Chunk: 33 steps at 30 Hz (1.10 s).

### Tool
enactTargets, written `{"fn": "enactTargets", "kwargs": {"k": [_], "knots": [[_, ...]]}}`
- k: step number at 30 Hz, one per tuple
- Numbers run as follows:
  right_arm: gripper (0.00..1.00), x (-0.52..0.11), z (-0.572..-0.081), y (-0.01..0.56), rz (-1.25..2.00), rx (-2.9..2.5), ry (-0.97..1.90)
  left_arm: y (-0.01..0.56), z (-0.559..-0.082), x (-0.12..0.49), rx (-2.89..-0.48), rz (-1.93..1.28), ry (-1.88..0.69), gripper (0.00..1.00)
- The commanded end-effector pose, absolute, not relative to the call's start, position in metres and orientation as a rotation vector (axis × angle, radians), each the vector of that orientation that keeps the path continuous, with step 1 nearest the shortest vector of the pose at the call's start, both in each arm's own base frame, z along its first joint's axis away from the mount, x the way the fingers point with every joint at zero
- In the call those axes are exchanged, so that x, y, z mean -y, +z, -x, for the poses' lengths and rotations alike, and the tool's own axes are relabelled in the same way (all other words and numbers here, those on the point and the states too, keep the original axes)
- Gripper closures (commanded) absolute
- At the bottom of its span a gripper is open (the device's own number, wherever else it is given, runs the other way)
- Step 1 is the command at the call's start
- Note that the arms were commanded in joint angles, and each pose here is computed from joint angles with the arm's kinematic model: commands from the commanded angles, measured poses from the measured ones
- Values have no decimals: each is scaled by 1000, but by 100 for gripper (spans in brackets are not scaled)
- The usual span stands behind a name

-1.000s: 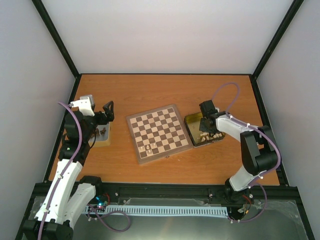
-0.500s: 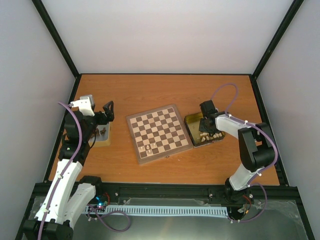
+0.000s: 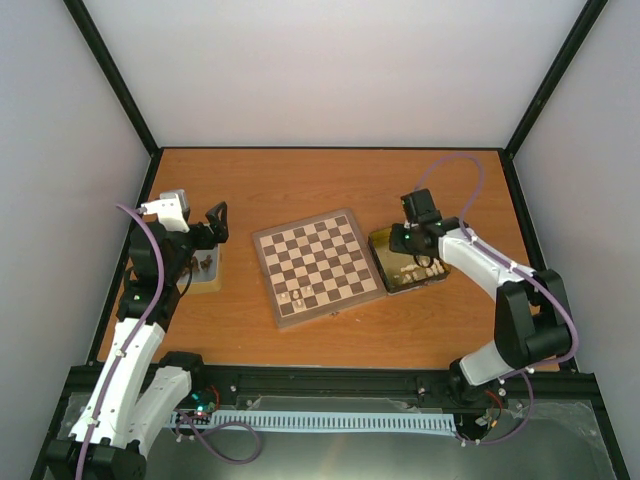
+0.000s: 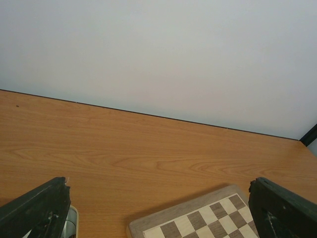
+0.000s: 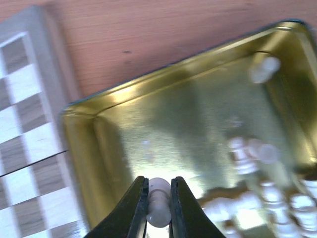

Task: Set up the chess pieces on the board
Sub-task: Pick up the chess piece from the storage box, then place the chess piece on the chessboard.

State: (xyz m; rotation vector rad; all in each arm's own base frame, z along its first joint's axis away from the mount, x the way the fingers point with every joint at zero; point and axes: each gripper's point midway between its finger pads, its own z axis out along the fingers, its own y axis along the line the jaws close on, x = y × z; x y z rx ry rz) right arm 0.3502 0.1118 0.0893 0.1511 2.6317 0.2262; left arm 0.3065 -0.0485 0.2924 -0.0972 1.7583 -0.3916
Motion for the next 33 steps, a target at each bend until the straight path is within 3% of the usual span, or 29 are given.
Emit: {"fn": "enactTargets", "kwargs": {"k": [1,14,33], "knots": [[90,-162,-344,116,-15,-2604,374,310,-307,51,-1712,92,-411,0],[88,-306,-280,77,520,-2710,385,310,-306,50,-1713,93,-410,0],[87,-343,-243,45,615,-2801,408,311,-305,51,-1709,92,-412,0]]}}
